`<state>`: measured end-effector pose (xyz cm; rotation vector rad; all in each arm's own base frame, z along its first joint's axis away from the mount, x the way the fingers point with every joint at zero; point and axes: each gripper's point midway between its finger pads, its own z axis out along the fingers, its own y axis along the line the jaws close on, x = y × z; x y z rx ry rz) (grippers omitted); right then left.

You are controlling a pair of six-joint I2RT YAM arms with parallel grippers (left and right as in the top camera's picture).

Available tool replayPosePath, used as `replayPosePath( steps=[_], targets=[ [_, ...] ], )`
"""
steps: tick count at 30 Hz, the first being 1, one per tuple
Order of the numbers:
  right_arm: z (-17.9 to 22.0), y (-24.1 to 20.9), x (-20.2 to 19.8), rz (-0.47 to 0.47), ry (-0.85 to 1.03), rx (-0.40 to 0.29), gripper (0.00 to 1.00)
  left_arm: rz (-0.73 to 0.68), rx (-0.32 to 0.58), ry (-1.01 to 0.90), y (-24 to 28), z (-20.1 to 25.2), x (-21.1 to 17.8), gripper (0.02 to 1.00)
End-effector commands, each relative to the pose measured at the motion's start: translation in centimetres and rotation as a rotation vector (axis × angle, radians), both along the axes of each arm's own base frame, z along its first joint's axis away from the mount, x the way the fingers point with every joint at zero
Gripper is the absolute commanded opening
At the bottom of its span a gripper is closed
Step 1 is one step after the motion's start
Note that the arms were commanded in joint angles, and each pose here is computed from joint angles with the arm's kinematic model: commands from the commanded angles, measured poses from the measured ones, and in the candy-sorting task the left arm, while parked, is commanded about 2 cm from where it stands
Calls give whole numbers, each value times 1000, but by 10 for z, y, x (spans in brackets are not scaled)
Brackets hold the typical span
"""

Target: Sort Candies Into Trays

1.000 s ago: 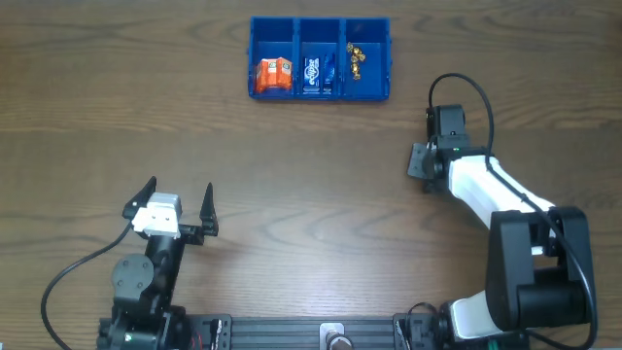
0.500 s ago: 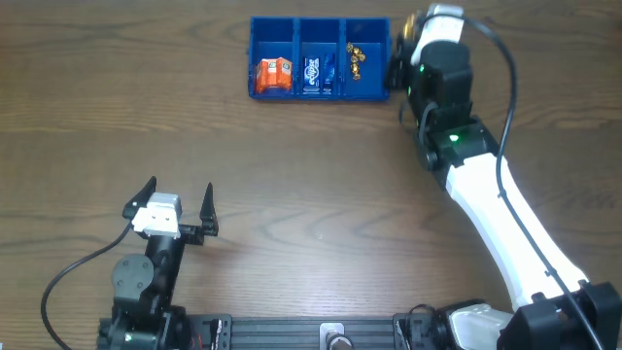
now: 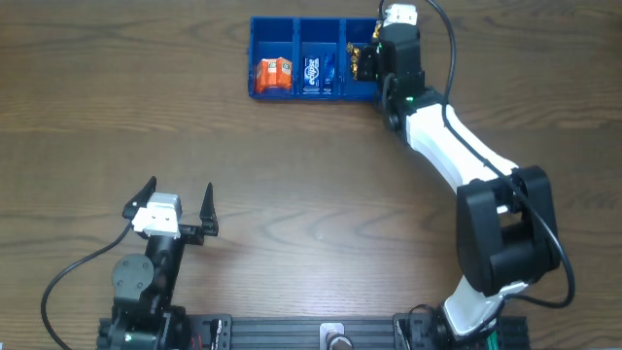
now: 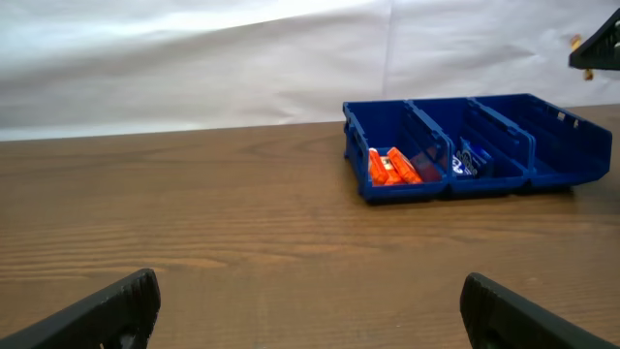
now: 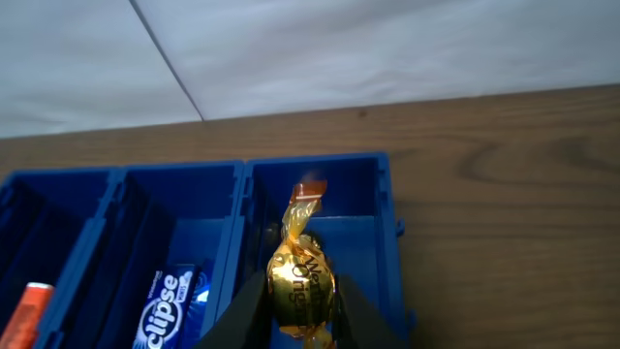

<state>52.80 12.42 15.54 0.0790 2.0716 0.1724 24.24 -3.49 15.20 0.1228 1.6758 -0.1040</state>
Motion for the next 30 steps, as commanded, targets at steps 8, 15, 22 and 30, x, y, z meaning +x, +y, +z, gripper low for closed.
replayPosePath(
  steps=[8,15,22,30],
  targets=[
    [15,7,7,8,-35,-14,141,8,-3,53,1,-16,-1,1000],
    [17,20,5,32,-46,-9,715,8,-3,53,1,-16,-1,998],
    [32,17,3,31,-67,-9,831,8,-3,53,1,-16,-1,996],
    [130,-55,-68,18,-185,-193,998,8,-3,53,1,-16,-1,998]
  ],
)
